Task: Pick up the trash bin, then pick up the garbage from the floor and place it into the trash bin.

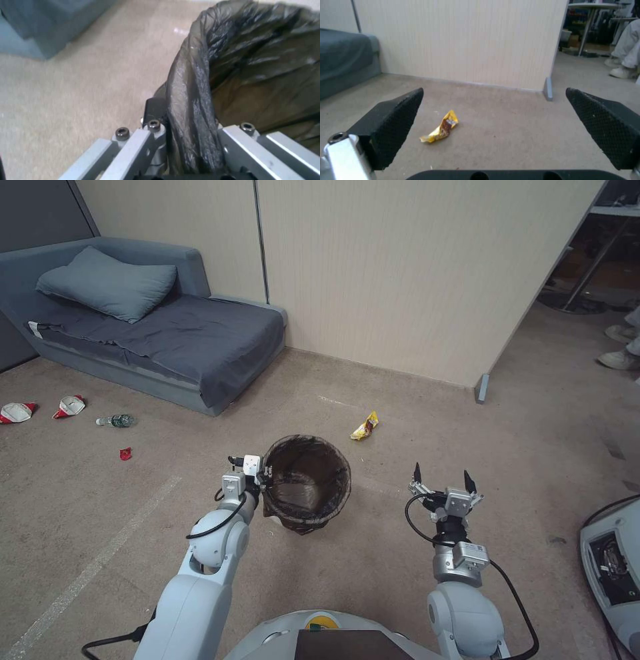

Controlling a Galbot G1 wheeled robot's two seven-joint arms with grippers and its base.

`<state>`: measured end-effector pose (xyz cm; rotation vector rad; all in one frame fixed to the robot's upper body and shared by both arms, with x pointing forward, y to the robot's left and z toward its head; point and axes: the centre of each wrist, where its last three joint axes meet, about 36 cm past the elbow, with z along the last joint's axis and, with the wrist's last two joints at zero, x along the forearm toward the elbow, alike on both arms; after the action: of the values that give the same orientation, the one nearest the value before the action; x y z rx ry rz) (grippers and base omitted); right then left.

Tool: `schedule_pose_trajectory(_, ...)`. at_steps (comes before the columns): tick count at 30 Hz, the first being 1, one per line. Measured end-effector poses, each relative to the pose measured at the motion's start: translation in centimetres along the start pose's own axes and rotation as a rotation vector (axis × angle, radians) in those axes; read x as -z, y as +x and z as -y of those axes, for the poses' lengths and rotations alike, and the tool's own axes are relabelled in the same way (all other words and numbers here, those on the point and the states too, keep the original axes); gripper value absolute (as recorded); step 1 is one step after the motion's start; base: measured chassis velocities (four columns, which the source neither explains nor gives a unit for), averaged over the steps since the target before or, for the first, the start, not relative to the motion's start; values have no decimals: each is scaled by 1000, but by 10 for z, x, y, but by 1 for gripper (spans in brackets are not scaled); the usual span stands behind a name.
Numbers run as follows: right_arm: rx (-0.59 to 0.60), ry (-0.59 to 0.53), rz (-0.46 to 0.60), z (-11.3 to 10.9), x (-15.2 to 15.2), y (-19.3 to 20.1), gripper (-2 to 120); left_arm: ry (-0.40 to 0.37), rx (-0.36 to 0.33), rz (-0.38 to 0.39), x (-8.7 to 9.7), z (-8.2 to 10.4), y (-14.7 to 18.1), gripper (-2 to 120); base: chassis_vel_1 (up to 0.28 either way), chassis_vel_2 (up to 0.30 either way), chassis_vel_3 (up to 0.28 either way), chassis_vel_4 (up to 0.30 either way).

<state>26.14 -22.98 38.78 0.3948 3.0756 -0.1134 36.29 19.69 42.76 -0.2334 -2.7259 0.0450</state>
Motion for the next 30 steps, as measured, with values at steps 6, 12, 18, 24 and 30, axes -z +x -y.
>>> schedule_pose_trajectory(6,-6,-2,7,1,3,0,100,0,-6,66,18,-15,25,7,0,0,0,0)
schedule_pose_trajectory(12,-10,-8,11,1,8,0,100,5,-26,124,27,-23,44,7,0,0,0,0)
schedule_pose_trajectory(18,-15,-19,9,2,13,0,100,13,-39,178,30,-28,64,7,0,0,0,0)
schedule_pose_trajectory(24,-23,-22,10,4,15,1,100,26,-30,207,27,-28,76,7,0,0,0,0)
schedule_pose_trajectory(30,-19,-17,12,7,18,3,100,36,-8,216,23,-31,79,7,0,0,0,0)
